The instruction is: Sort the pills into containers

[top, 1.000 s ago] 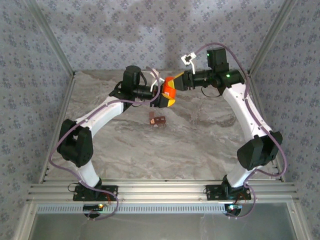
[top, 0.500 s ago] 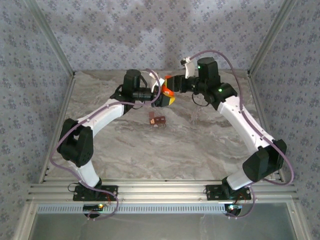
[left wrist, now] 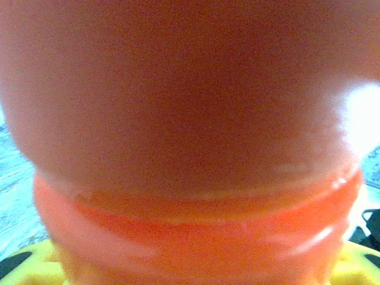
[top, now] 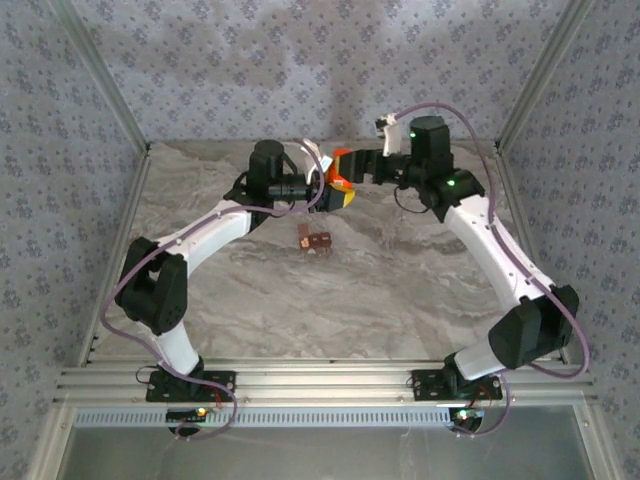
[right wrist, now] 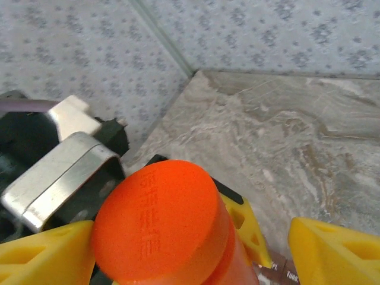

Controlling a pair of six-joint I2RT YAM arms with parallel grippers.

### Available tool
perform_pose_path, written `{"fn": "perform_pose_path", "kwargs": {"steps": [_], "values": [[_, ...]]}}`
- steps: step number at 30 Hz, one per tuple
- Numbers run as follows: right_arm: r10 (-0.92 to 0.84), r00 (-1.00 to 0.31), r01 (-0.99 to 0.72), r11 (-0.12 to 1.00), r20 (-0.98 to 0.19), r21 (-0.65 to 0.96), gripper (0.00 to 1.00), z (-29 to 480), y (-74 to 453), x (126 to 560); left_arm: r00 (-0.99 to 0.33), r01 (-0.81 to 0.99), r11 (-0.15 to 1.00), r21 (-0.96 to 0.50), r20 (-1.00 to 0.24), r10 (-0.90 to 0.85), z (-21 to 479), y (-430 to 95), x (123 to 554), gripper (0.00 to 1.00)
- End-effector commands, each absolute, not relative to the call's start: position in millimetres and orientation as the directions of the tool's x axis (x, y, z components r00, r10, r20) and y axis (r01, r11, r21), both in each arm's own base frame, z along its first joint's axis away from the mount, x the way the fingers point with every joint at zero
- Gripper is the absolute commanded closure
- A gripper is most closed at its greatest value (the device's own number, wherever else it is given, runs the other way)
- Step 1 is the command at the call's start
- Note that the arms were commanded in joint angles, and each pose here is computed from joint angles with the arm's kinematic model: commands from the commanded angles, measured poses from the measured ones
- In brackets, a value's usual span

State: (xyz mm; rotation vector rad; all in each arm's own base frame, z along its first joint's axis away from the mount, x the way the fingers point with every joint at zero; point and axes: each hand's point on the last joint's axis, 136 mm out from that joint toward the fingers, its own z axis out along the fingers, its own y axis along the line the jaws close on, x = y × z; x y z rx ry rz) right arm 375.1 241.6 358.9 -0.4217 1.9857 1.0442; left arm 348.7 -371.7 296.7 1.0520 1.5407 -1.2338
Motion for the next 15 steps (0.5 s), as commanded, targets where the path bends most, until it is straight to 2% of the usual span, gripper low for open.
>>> {"fn": "perform_pose_path", "kwargs": {"steps": [1, 11, 15], "values": [[-0.003, -0.523, -0.781, 0.403, -0.853, 0.477, 0.14, 398, 236, 331, -0.156, 0.986, 0.063, -0.153, -0.987, 0.047, 333, -371, 335, 1.0], [-0.061, -0.53, -0.818, 0.301, -0.846, 0.491, 0.16, 407, 226, 342, -0.204, 0.97, -0.118, -0.213, -0.975, 0.086, 342, -368, 313, 1.0], [-0.084, -0.53, -0.827, 0.27, -0.844, 0.493, 0.17, 408, 238, 345, -0.209, 0.965, -0.139, -0.222, -0.972, 0.102, 340, -368, 309, 1.0]]}}
